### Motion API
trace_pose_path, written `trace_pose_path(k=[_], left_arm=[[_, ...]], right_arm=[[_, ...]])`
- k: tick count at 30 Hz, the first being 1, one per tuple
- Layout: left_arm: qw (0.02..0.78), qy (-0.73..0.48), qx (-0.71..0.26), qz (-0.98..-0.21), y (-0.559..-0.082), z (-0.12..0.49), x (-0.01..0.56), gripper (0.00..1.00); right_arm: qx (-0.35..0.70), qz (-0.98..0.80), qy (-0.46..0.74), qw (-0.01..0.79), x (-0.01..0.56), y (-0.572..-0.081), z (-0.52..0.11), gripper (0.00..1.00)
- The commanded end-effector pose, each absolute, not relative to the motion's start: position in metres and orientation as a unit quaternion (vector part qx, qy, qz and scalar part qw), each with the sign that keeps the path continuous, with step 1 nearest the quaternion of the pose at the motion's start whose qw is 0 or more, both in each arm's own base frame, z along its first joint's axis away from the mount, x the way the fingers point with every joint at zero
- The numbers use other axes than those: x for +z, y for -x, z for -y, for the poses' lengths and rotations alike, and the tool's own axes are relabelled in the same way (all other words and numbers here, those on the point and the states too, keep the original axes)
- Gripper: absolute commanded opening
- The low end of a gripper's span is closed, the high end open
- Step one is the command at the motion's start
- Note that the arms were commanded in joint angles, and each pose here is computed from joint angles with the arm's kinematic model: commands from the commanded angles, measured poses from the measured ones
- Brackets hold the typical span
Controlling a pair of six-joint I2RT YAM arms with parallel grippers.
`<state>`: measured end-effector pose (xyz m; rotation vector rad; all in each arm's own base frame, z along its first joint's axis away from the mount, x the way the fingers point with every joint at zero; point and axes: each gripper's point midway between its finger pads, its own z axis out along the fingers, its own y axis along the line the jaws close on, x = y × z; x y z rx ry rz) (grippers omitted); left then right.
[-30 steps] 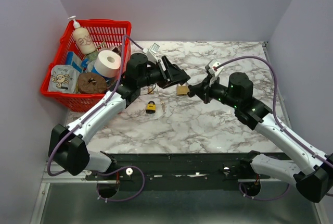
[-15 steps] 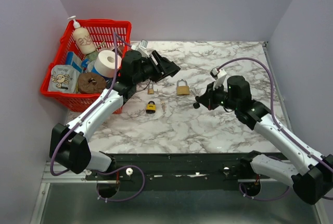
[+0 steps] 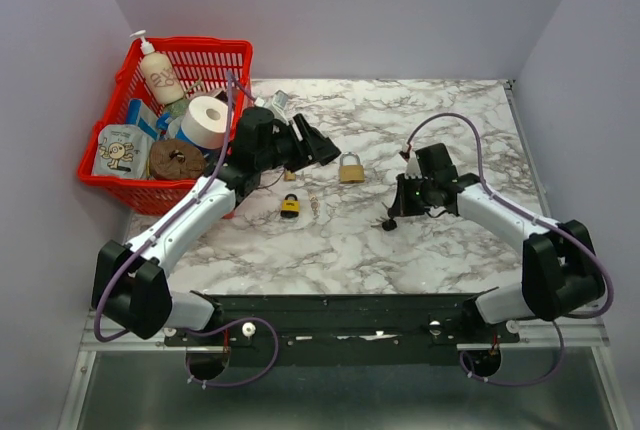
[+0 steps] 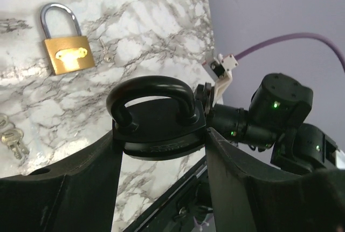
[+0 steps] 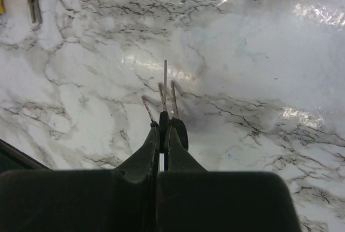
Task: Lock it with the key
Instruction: Place the key at the center of the board, then place the lock at the center of the board.
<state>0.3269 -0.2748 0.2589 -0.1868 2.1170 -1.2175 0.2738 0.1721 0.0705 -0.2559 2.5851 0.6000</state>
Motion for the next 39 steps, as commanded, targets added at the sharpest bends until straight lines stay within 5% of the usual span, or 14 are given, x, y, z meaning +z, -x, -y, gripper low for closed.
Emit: trace_pose_path(k=[1,13,22,28,36,37,39], left_arm=[[0.335,0.032,-0.468,-0.817,-0.311,0.282,0.258,0.0],[0.223,-0.027,-0.414,-0.882,-0.277,0.308,0.184,0.0],[0.129,-0.035,-0.375,-0.917,-0.273,0.331,0.141,0.0],[0.099,-0.022,-0.352,-0.93,-0.277,0.339,0.121,0.0],[0.089,-0.03,-0.315,-0.944,-0.279,0.346,0.098,0.06],[0.088,-0.031,-0.311,-0.946,-0.279,0.346,0.095,0.08],[0.085,-0.028,-0.3,-0.95,-0.281,0.345,0.088,0.1]], right_arm=[[0.222,-0.943,0.072,0.235,0.07,-0.295,-0.17,0.01],[0.238,-0.944,0.08,0.213,0.057,-0.312,-0.182,0.01],[0.229,-0.949,0.066,0.205,0.051,-0.312,-0.176,0.24],[0.222,-0.951,0.063,0.205,0.048,-0.315,-0.17,0.28],[0.242,-0.948,0.047,0.2,0.058,-0.308,-0.17,0.8],[0.247,-0.947,0.045,0.201,0.062,-0.307,-0.171,0.95],[0.255,-0.941,0.049,0.215,0.073,-0.308,-0.173,1.0]])
